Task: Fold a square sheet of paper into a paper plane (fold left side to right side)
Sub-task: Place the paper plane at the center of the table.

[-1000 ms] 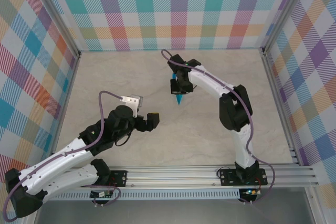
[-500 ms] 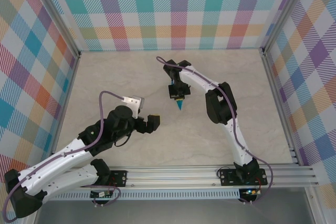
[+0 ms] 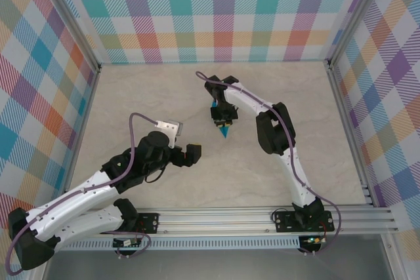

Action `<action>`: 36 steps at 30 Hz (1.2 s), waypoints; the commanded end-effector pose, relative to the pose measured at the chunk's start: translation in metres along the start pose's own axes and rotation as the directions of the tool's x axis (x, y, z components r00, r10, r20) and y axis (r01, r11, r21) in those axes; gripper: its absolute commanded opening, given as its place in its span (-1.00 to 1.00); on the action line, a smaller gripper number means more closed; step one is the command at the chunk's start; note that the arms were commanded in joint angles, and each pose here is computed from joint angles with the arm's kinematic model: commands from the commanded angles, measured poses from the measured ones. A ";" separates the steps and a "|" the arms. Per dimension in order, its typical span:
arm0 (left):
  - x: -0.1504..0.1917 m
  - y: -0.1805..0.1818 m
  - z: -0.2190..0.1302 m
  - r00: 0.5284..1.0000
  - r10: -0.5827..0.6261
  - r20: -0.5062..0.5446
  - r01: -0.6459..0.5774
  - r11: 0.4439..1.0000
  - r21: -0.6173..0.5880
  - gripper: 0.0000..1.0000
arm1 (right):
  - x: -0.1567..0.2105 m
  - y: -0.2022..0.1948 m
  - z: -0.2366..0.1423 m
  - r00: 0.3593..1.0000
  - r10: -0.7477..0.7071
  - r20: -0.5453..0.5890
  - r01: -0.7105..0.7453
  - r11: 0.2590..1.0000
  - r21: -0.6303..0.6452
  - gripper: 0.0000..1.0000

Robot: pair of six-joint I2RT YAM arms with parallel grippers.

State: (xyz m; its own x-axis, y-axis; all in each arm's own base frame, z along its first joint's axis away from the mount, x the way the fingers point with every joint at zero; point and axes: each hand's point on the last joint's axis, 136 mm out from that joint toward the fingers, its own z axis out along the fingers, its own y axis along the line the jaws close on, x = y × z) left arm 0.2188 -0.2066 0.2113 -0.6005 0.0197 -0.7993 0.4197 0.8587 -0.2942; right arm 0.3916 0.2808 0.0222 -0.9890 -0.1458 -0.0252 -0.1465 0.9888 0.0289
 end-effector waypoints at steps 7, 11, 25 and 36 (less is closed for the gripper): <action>-0.006 0.001 0.000 1.000 0.001 0.017 -0.001 1.000 -0.009 1.00 | 0.002 0.003 -0.015 1.000 -0.005 0.009 0.005 1.000 -0.005 -0.55; -0.007 0.003 0.002 1.000 -0.010 0.019 0.010 1.000 -0.028 1.00 | 0.003 0.001 -0.032 0.999 -0.015 0.035 0.015 1.000 0.006 -0.44; -0.028 0.076 -0.002 0.953 -0.255 0.164 0.290 0.925 -0.245 1.00 | 0.036 -0.025 -0.138 0.966 -0.027 0.257 0.025 1.000 0.008 0.07; -0.049 0.209 -0.035 0.887 -0.158 0.435 0.427 0.639 -0.640 1.00 | 0.079 -0.179 -0.189 0.702 0.111 0.704 -0.196 0.980 0.041 1.00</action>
State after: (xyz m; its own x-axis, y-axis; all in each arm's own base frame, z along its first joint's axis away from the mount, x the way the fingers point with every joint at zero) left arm 0.3039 -0.0439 0.2036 -0.4079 -0.3929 -0.8241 -0.2952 0.9109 -0.2882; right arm 0.3194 0.1179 0.2069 -0.7842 0.0080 -0.6204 -0.0120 0.9995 0.0280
